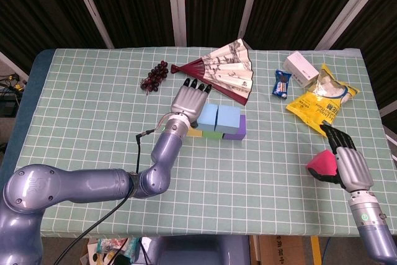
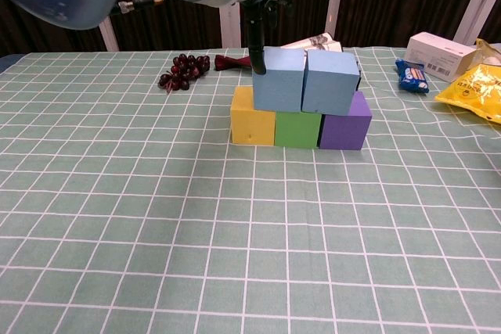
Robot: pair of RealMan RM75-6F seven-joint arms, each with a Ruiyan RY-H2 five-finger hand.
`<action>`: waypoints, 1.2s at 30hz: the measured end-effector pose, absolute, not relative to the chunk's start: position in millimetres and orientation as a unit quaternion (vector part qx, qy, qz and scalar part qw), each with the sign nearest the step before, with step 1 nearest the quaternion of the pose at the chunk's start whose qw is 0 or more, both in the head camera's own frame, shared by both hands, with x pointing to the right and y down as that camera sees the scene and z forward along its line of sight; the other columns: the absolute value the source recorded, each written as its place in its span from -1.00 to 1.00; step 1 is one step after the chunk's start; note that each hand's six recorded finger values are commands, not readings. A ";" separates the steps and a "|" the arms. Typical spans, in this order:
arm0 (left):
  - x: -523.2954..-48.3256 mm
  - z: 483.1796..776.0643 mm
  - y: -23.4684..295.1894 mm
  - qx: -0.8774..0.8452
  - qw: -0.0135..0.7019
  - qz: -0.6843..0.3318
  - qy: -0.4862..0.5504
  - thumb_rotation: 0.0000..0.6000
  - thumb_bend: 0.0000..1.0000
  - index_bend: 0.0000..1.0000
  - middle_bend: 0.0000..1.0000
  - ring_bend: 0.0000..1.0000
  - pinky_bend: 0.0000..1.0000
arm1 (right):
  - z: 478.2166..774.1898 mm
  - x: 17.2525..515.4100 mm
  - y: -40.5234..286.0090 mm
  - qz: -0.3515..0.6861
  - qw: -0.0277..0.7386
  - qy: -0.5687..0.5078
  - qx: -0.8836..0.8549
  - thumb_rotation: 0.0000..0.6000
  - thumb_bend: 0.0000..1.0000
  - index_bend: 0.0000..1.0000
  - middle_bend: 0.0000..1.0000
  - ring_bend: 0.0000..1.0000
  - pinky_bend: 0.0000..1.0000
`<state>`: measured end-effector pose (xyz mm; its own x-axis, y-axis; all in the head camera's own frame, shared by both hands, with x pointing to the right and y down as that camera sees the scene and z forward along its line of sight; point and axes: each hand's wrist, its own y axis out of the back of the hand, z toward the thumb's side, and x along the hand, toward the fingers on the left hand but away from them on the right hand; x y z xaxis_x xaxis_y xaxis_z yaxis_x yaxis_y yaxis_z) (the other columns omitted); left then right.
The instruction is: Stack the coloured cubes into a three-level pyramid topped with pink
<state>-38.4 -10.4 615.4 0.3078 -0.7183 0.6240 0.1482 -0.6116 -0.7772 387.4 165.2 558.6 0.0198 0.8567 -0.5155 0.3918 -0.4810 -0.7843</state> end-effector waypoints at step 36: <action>-284.7 550.7 134.8 -0.682 0.371 -0.500 0.384 1.00 -0.75 -1.00 -0.80 -1.00 -1.00 | 576.0 385.2 184.4 0.593 0.251 -0.392 -0.657 1.00 -0.53 -1.00 -0.93 -1.00 -1.00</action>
<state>-284.7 134.8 550.7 0.2060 -0.8945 0.3968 -0.1527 -0.4299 -0.8899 385.2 184.4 576.0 -0.0099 0.8132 -0.5819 0.2175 -0.5662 -0.7950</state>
